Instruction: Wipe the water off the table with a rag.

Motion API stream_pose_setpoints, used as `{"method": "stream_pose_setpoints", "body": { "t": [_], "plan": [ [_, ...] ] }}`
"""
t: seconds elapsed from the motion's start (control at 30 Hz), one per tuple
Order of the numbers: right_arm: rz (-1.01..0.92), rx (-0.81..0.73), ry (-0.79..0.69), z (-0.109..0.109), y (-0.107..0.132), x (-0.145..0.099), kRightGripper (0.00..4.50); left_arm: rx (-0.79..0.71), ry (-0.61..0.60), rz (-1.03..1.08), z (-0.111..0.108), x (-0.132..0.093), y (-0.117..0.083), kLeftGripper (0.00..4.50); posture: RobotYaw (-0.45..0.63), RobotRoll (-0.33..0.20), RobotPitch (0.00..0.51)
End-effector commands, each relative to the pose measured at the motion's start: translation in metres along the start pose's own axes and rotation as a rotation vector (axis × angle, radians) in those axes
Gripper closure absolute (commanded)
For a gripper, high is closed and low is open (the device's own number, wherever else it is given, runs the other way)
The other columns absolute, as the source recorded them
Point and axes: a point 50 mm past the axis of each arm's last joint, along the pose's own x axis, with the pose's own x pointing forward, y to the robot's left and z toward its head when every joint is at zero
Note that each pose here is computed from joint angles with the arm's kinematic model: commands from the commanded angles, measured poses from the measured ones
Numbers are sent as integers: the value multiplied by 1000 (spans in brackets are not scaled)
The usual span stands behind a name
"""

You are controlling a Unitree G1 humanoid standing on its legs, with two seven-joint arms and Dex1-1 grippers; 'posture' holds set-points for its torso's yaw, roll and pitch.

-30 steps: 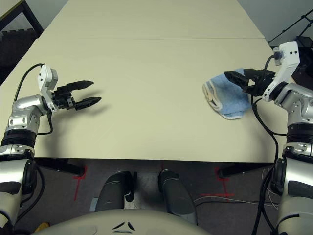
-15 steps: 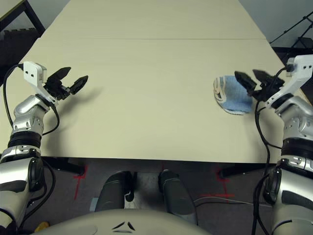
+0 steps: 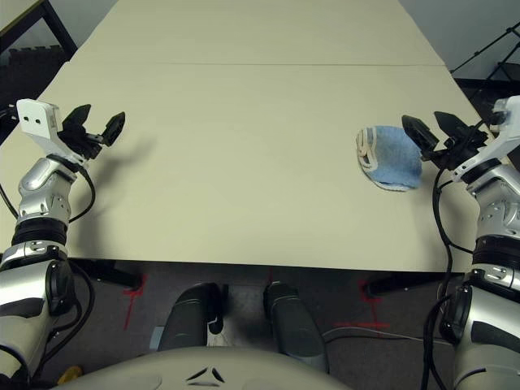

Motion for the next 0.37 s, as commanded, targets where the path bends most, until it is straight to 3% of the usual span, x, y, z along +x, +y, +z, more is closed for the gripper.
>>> {"method": "stream_pose_setpoints", "body": {
  "t": [0.03, 0.37],
  "plan": [
    [-97, 6, -61, -2, -11, -9, 23, 23, -14, 61, 6, 2, 8, 0, -211, 0, 169],
    [-181, -9, -130, 0, -17, -6, 23, 28, -19, 144, 2, 2, 12, 0, -206, 0, 149]
  ]
}}
